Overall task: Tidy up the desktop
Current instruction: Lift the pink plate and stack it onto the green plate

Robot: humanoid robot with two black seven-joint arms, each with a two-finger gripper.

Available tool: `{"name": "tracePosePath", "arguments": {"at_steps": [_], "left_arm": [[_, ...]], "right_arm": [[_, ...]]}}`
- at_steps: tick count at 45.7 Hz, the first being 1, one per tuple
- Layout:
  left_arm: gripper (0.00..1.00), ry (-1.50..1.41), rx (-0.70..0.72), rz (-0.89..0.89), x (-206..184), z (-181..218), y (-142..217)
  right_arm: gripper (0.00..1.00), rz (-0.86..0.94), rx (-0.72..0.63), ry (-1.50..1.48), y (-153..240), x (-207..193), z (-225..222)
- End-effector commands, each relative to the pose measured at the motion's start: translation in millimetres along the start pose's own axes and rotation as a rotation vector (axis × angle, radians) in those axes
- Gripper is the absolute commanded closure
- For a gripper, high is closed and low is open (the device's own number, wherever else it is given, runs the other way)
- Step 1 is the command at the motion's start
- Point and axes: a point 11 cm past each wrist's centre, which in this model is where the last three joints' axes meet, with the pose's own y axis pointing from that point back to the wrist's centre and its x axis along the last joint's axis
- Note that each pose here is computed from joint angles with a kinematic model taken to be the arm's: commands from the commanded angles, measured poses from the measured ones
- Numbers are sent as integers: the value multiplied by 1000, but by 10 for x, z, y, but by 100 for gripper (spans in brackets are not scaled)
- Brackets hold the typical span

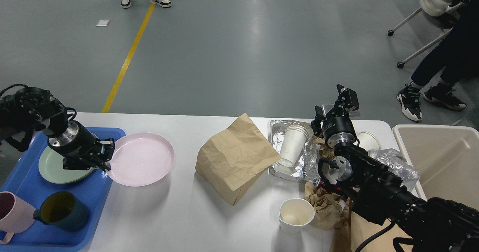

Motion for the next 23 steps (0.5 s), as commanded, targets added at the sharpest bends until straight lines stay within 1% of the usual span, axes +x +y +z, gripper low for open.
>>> {"name": "tracePosePath", "arguments": {"at_steps": [1,7,9,11,17,23], "left_arm": [[100,-10,2,54,180,23,412],[100,-12,-19,134,349,78,794],[100,-9,-44,180,431,116,1021],[100,-6,-55,201,466,121,1126],[100,10,-75,230,513,82,1272],[100,34,-71,235,532,-38,1261]], "right_arm": [[0,0,0,0,1,1,1],[0,0,1,0,1,1,0],[0,-1,-1,1,2,0,3],[0,0,0,0,1,1,1],[0,0,0,0,1,1,1],[0,0,0,0,1,1,1]]}}
